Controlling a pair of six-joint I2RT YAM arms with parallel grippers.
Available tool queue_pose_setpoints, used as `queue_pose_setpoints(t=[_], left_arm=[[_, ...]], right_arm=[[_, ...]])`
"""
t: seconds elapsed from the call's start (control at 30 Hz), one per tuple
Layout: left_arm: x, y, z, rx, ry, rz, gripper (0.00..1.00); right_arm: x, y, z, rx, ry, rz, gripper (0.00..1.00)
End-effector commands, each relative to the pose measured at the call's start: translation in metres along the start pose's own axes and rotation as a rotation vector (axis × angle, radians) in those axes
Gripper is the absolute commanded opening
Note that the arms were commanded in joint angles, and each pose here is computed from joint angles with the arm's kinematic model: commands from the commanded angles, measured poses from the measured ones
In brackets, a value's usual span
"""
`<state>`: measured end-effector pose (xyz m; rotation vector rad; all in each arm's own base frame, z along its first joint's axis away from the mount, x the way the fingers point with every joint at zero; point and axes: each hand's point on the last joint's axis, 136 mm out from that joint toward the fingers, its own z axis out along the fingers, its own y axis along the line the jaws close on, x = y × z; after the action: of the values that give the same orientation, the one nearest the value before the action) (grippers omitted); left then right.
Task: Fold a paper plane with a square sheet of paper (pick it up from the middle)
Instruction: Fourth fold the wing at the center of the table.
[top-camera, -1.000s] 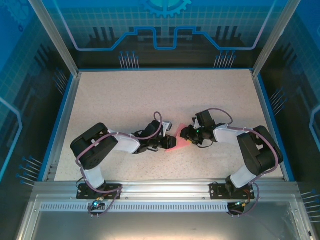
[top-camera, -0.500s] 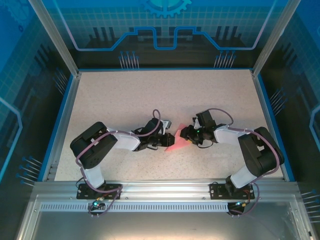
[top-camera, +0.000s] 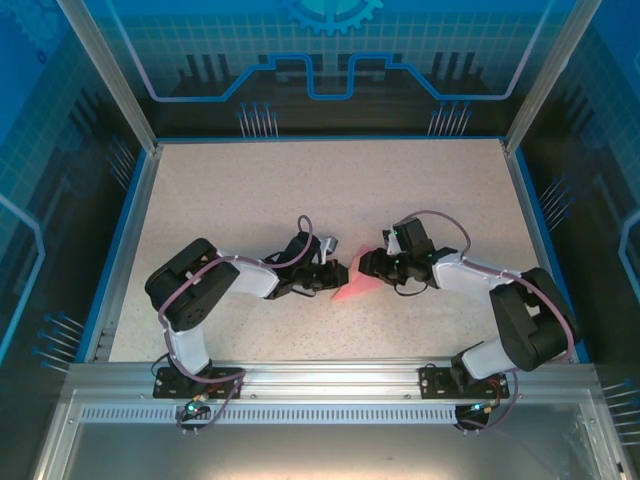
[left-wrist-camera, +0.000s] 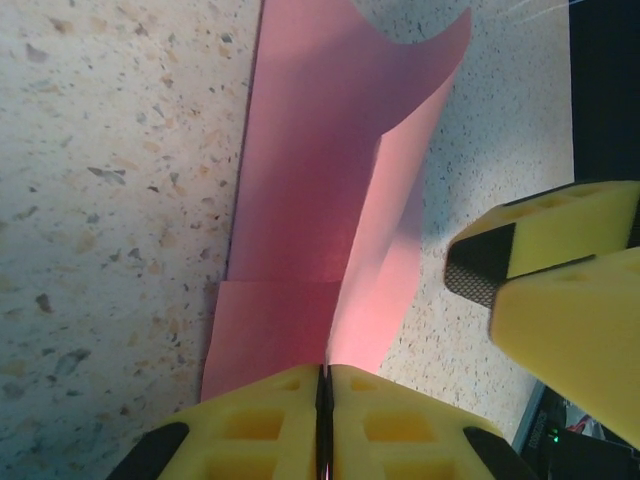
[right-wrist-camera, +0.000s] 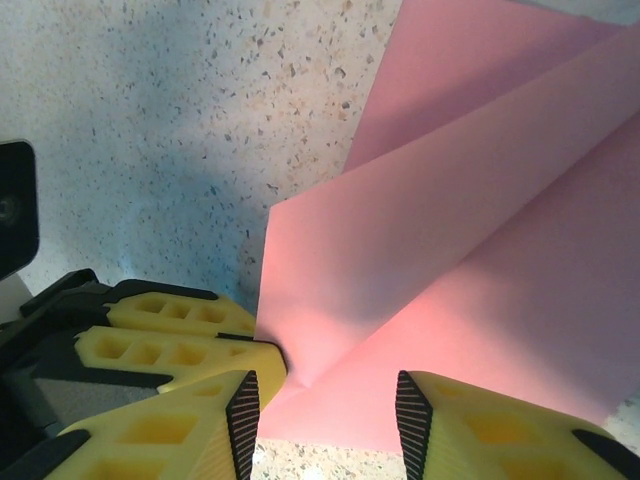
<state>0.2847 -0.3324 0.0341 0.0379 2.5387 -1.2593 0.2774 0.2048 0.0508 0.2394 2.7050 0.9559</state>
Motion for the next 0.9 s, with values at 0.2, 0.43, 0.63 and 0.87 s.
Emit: queue_pose_setpoints(t=[0.2, 0.43, 0.63, 0.87], left_arm=[[0.01, 0.007, 0.002, 0.005, 0.04, -0.029, 0.15], [0.012, 0.009, 0.005, 0.005, 0.054, -0.037, 0.15], [0.012, 0.008, 0.005, 0.011, 0.057, -0.039, 0.16], [0.002, -0.002, -0.008, 0.019, 0.026, -0.028, 0.3]], right_arm=[[0.005, -0.007, 0.021, 0.031, 0.059, 0.066, 0.43], [0.003, -0.01, 0.025, 0.052, 0.061, 0.073, 0.45], [0.008, -0.024, 0.027, 0.11, 0.067, 0.108, 0.47], [0.018, -0.056, 0.029, 0.264, 0.094, 0.178, 0.46]])
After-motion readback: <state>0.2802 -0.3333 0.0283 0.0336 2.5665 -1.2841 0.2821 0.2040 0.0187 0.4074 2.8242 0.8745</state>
